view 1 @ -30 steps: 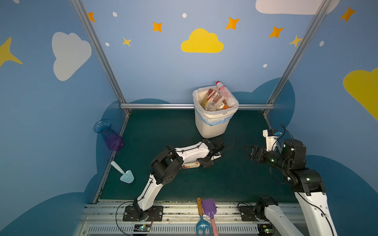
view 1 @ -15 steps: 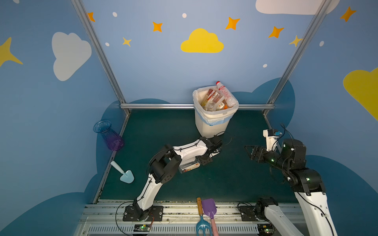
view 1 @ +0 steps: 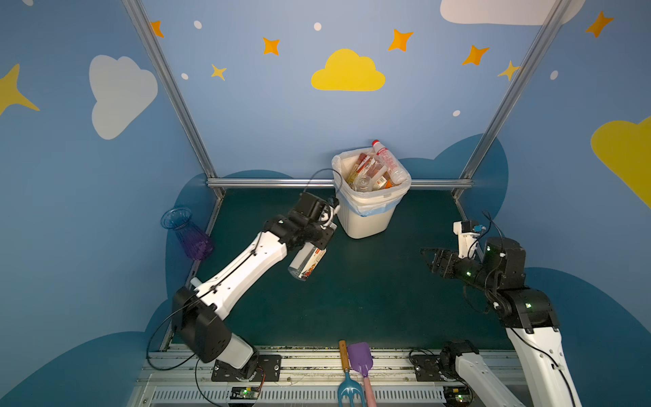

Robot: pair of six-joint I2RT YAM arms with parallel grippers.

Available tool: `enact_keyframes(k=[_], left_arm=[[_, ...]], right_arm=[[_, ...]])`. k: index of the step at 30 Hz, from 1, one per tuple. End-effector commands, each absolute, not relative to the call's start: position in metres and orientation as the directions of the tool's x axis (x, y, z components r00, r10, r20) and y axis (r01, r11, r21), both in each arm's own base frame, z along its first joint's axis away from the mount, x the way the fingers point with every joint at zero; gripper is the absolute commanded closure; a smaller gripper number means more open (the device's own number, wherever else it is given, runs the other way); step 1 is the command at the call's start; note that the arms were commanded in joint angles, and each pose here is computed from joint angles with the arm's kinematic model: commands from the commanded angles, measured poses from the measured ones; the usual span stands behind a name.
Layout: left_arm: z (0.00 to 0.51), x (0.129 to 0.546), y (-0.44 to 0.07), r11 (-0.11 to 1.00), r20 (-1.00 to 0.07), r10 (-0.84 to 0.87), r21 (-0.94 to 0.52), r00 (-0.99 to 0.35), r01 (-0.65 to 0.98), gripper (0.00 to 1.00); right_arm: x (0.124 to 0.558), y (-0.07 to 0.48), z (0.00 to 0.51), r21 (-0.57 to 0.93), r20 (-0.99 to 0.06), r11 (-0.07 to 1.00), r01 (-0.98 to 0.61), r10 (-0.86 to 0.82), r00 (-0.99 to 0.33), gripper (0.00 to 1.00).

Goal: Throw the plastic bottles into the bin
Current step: 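Lift the green-cap bottle with the left gripper up toward the bin, then move the bottle over the bin with the left gripper and release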

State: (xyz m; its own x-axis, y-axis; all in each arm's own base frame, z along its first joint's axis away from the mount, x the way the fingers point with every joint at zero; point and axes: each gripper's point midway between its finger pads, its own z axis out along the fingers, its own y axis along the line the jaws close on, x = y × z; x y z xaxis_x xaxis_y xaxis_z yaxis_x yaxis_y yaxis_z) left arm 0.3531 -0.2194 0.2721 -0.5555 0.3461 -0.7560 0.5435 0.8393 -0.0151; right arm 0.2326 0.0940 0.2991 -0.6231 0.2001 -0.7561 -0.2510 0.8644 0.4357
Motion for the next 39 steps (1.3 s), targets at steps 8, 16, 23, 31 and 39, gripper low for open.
enact_keyframes(k=[8, 16, 23, 31, 39], left_arm=[[0.477, 0.405, -0.194, 0.743, -0.955, -0.285, -0.273, -0.081, 0.611, 0.79], [0.533, 0.511, -0.234, 0.588, -0.896, -0.441, -0.238, 0.06, 0.773, 0.78], [0.511, 0.578, -0.274, 0.512, -0.899, -0.438, -0.248, 0.001, 0.823, 0.08], [0.476, 0.541, -0.313, 0.521, -0.969, -0.19, -0.237, -0.159, 0.82, 0.0], [0.488, 0.498, -0.333, 0.571, -0.992, -0.091, -0.127, -0.091, 0.811, 0.0]], right_arm=[[0.26, 0.11, 0.327, 0.489, -0.764, 0.818, -0.303, 0.235, -0.6, 0.21], [0.288, 0.116, 0.313, 0.469, -0.742, 0.833, -0.294, 0.191, -0.643, 0.22], [0.308, 0.119, 0.282, 0.441, -0.694, 0.851, -0.286, 0.121, -0.71, 0.21], [0.306, 0.123, 0.276, 0.45, -0.689, 0.839, -0.306, 0.108, -0.717, 0.21], [0.288, 0.121, 0.291, 0.455, -0.718, 0.83, -0.323, 0.128, -0.684, 0.21]])
